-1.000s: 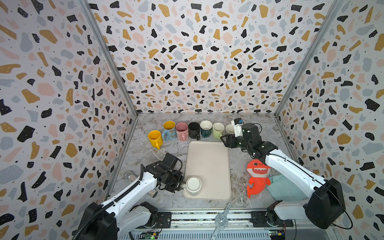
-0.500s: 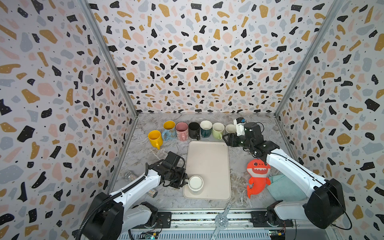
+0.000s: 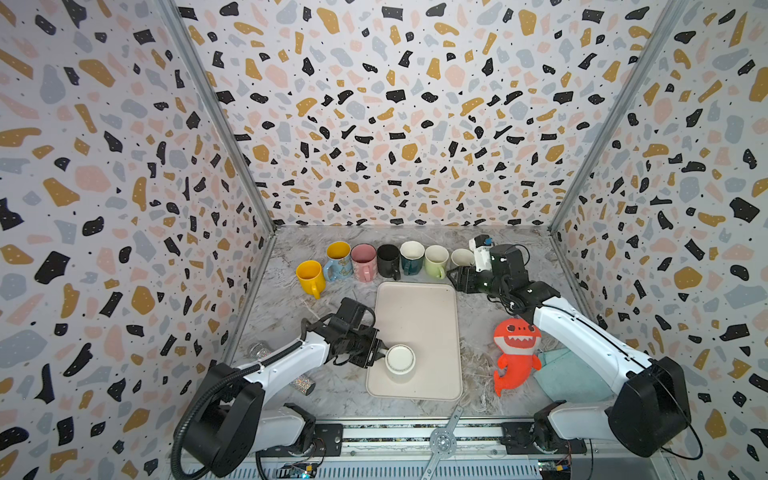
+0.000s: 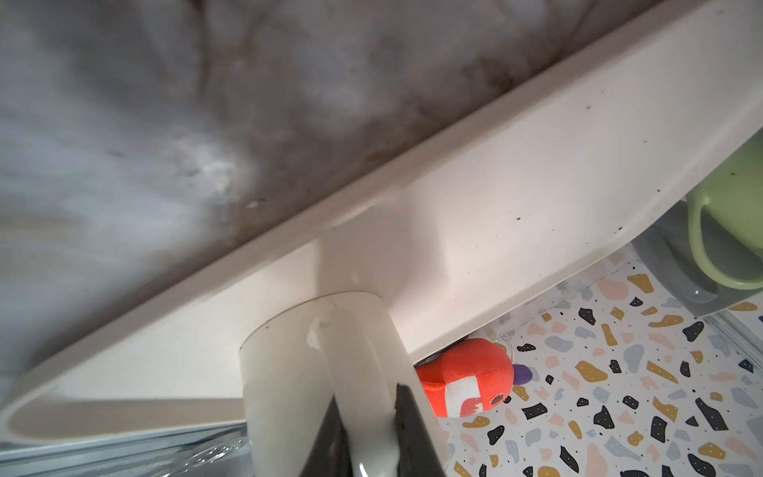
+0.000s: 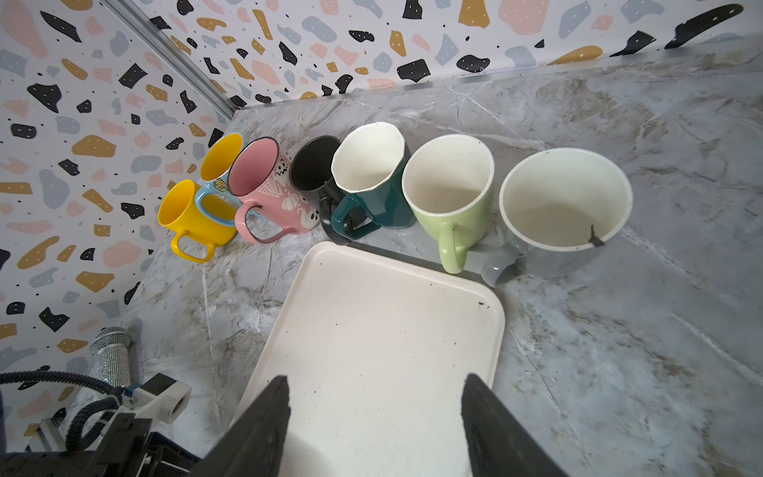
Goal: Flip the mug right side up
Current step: 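Close the left gripper on the white mug and lift it, then turn the white mug mouth-up with the left gripper while the right reaches its handle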
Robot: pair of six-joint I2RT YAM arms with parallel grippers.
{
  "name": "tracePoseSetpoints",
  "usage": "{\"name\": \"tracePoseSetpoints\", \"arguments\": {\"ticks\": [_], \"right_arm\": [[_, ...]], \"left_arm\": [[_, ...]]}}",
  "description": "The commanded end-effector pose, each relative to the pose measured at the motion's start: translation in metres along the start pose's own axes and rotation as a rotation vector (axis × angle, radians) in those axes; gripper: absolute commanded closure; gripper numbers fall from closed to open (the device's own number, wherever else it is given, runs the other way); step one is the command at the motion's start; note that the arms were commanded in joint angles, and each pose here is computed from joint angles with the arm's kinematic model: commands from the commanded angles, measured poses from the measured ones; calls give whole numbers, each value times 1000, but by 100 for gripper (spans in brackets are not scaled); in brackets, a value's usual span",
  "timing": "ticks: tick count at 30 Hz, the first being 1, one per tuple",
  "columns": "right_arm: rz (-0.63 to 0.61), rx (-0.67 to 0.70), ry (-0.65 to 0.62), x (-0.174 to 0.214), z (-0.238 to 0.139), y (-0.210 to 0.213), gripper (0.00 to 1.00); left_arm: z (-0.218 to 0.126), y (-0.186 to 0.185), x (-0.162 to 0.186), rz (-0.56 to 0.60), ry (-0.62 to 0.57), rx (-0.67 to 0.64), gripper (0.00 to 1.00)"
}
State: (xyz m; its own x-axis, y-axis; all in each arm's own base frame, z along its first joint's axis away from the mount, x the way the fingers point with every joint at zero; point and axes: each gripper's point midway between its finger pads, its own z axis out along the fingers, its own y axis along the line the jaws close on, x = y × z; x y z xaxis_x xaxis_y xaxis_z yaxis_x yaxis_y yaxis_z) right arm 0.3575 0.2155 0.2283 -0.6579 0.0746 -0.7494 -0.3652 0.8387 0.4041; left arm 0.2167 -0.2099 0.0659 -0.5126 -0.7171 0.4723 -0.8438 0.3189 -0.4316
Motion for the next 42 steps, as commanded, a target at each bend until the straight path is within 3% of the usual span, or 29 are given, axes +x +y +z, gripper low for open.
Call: {"name": "tracePoseSetpoints", "arguments": {"ticks": [1,10,14,17,24,32,36,42], "right_arm": [[7,21,-1,0,-6,-5,33],[9,40,-2,1,-12,-8,36],[8,33,-9,0,-15,-6,39],[-6,22,-22,-4,-20,-2,43],[-84,-65,-33,-15,-33,20,49],[-187,-124,17,-20,-41,45,52],[-244,-160,28,-28,-50,62,52],[-282,-275,62,-34,-56,96,51]], "left_arm": [[-9,-64,11,208,-8,160,100],[-27,-122,12,592,-134,182,100],[-39,-140,5,753,-240,168,100],[-58,-162,7,887,-335,234,100],[-117,-201,41,1235,-601,455,100],[-161,-206,101,1551,-856,626,100],[-181,-201,117,1620,-1073,672,100],[-204,-190,103,1563,-1378,642,100]]}}
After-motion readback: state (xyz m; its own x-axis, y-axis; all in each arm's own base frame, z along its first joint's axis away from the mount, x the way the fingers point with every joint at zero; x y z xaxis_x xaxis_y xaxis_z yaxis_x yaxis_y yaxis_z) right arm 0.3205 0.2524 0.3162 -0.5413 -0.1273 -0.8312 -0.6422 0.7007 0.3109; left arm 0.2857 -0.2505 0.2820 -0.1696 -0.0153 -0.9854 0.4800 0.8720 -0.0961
